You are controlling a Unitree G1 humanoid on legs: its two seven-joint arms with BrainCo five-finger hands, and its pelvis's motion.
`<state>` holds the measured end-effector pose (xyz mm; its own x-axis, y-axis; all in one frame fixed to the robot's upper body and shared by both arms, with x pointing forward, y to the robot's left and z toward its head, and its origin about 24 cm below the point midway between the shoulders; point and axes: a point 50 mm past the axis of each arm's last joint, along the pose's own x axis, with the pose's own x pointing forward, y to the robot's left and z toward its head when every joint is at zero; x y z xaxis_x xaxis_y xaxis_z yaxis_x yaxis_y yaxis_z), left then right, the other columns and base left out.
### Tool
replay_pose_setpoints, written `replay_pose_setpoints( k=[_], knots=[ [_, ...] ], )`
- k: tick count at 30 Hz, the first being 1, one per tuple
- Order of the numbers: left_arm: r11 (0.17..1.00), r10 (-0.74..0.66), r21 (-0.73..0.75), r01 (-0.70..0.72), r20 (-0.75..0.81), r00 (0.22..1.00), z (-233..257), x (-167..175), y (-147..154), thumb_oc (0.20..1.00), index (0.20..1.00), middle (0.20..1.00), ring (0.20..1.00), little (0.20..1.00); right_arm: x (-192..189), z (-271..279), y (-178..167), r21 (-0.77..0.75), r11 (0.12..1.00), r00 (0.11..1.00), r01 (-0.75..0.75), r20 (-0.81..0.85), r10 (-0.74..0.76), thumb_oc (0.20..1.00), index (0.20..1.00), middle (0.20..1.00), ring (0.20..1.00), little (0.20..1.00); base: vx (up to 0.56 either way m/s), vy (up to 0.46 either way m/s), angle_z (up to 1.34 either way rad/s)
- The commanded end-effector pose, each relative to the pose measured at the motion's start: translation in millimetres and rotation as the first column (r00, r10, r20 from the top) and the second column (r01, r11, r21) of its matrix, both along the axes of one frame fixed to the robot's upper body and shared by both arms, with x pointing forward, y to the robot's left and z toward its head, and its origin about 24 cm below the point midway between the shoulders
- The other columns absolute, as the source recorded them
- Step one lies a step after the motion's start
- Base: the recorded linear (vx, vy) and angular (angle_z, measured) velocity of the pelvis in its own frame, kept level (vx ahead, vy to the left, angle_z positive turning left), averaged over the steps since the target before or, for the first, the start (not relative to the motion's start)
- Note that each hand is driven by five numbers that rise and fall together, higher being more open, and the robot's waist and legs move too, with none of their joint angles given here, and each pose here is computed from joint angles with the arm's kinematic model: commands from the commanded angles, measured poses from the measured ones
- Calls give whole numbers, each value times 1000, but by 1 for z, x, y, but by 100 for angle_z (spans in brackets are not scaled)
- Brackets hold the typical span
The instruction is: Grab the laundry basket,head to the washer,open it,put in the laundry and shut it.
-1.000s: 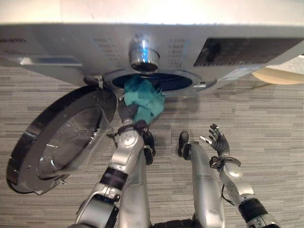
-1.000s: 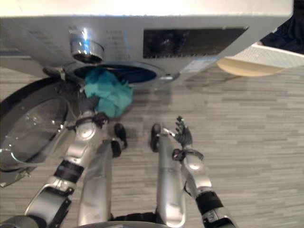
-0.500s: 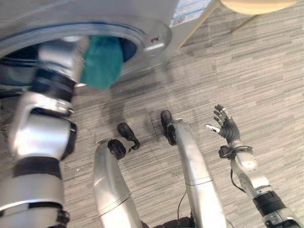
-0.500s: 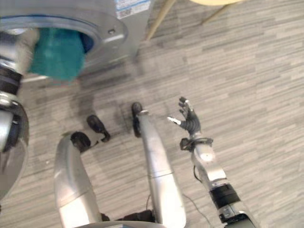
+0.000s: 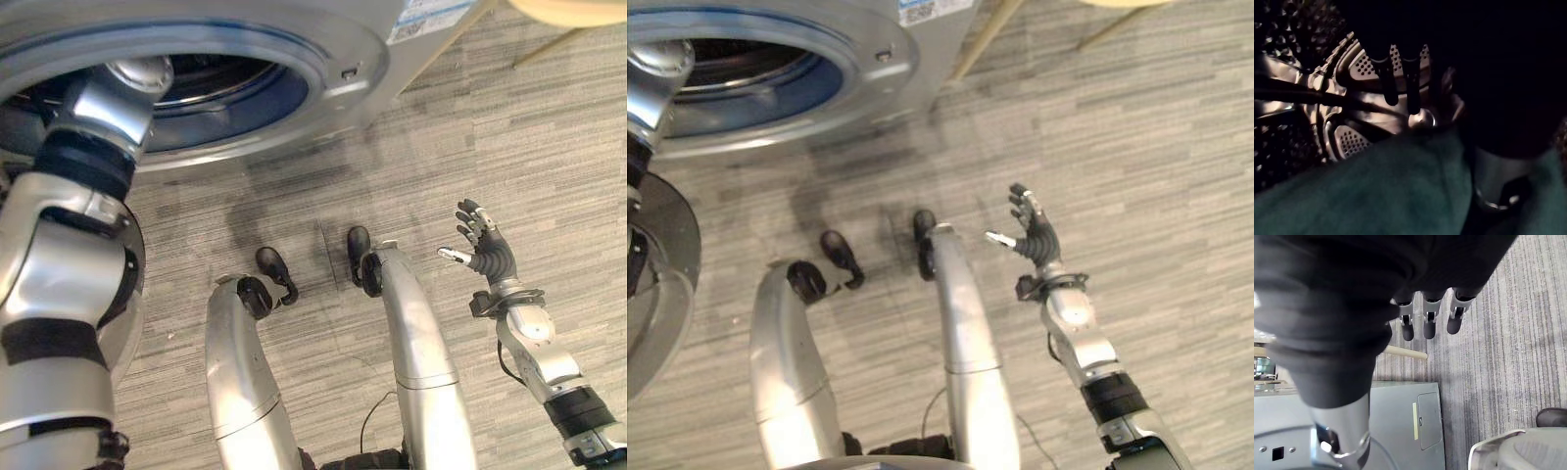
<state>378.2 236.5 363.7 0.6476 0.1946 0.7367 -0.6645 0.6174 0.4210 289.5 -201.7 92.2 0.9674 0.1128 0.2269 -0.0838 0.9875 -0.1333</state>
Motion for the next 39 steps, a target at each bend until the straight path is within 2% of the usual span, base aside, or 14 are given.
replay_pose_setpoints(
  k=[1, 5, 10, 13, 14, 15, 16, 18, 19, 20, 21, 26, 34, 39],
  knots=[
    [991, -108, 64, 122, -179, 978, -53, 8, -8, 1000, 1000, 1000, 1000, 1000, -15, -17, 1, 23, 1000, 999, -15, -48, 16, 1000, 1000, 1000, 1000, 1000, -61, -36, 26],
    [989, -130, 35, 144, -257, 958, -85, 8, -4, 1000, 1000, 1000, 1000, 1000, -13, -24, 1, 6, 1000, 997, -1, -83, 2, 1000, 1000, 1000, 1000, 1000, -77, -2, 27],
    [972, -232, -128, 199, -355, 906, -156, -1, -5, 1000, 1000, 1000, 1000, 1000, -12, -37, 1, -17, 999, 990, 41, -138, -43, 1000, 1000, 1000, 1000, 1000, -92, 27, 22],
    [871, -436, -435, 228, -470, 767, -267, -42, -20, 1000, 1000, 1000, 1000, 1000, -19, -80, -8, -69, 989, 940, 129, -311, -144, 1000, 1000, 1000, 1000, 1000, -67, 101, 23],
    [818, -495, -555, 152, -544, 678, -320, -75, -16, 1000, 1000, 1000, 1000, 1000, -29, -100, -22, -113, 978, 897, 175, -392, -206, 1000, 1000, 1000, 1000, 1000, 26, 110, 18],
    [818, -495, -555, 151, -545, 677, -321, -75, -16, 1000, 1000, 1000, 1000, 1000, -29, -100, -22, -113, 978, 896, 174, -393, -205, 1000, 1000, 1000, 1000, 1000, 171, 105, 14],
    [763, -538, -645, 42, -597, 595, -364, -111, -10, 1000, 1000, 1000, 1000, 1000, -44, -117, -35, -193, 965, 853, 179, -457, -250, 1000, 1000, 1000, 1000, 1000, 134, 42, 5],
    [759, -539, -651, 6, -623, 566, -376, -123, -7, 1000, 1000, 1000, 1000, 1000, -50, -122, -39, -224, 959, 841, 172, -474, -261, 1000, 1000, 1000, 1000, 1000, 175, 39, 9],
    [788, -511, -611, -75, -717, 474, -404, -152, 2, 1000, 1000, 1000, 1000, 1000, -65, -137, -50, -302, 941, 795, 154, -527, -299, 1000, 1000, 1000, 1000, 1000, 159, 29, 7],
    [788, -511, -611, -75, -717, 474, -404, -152, 2, 1000, 1000, 1000, 1000, 1000, -65, -137, -50, -302, 941, 795, 154, -527, -299, 1000, 1000, 1000, 1000, 1000, 208, 29, 2],
    [790, -498, -598, -134, -754, 428, -418, -169, 6, 1000, 1000, 1000, 1000, 1000, -77, -148, -56, -327, 933, 756, 149, -571, -321, 1000, 1000, 1000, 1000, 1000, 104, 5, -13],
    [813, -477, -552, -188, -815, 330, -441, -190, 4, 1000, 1000, 1000, 1000, 1000, -102, -171, -62, -349, 926, 668, 145, -656, -351, 1000, 1000, 1000, 1000, 1000, 166, 26, -26],
    [835, -494, -523, -170, -849, 187, -462, -203, -18, 1000, 1000, 1000, 1000, 1000, -124, -192, -61, -325, 931, 571, 168, -738, -361, 1000, 1000, 1000, 1000, 1000, 67, 73, -36],
    [846, -485, -512, -151, -855, 182, -464, -199, -24, 1000, 1000, 1000, 1000, 1000, -122, -193, -53, -281, 937, 572, 209, -742, -350, 1000, 1000, 1000, 1000, 1000, -30, 41, -112]
  ],
)
